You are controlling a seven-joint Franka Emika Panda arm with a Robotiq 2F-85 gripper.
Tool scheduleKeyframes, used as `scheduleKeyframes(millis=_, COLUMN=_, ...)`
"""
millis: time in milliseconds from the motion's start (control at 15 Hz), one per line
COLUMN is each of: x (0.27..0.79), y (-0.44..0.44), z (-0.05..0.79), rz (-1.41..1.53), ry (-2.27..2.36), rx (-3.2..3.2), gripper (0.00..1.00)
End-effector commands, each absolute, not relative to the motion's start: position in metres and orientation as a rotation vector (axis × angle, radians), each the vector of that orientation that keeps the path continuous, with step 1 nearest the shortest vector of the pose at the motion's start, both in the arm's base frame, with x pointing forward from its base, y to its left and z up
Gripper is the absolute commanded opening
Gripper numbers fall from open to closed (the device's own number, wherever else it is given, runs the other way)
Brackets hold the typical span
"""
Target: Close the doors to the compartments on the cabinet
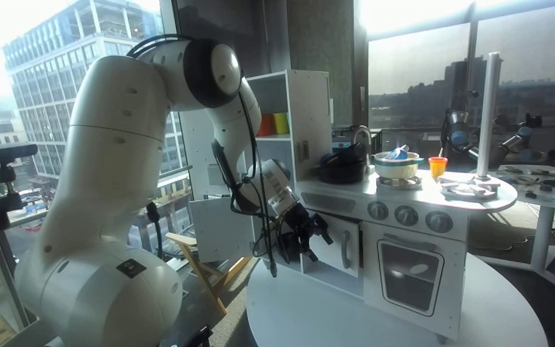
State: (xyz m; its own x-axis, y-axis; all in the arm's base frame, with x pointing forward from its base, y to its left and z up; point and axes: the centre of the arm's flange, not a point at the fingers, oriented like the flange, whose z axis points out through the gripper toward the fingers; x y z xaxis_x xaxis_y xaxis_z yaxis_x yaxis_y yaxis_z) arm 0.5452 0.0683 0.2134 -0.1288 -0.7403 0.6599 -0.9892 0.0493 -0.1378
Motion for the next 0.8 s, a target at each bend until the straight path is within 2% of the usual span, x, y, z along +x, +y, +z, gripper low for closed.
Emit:
scheduleKeyframes(millis=0, x=0.531, y=0.047, z=0.217, rz=0.947, ry=-2.077, rx=1.78, gripper=1.0)
scheduleKeyframes(millis=267, x=0.519, y=0.036, z=0.225, rz=1.042, ry=-2.197, rx=1.879, gripper=1.0)
scheduleKeyframes(millis=400, x=0.513, y=0.031, z=0.247, rz=1.0, ry=-2.21, rx=1.96, gripper=1.0)
scheduleKeyframes(millis=733, x=0.473, y=0.078, z=0.277, rz=0.885, ry=-1.827, rx=2.021, gripper=1.0)
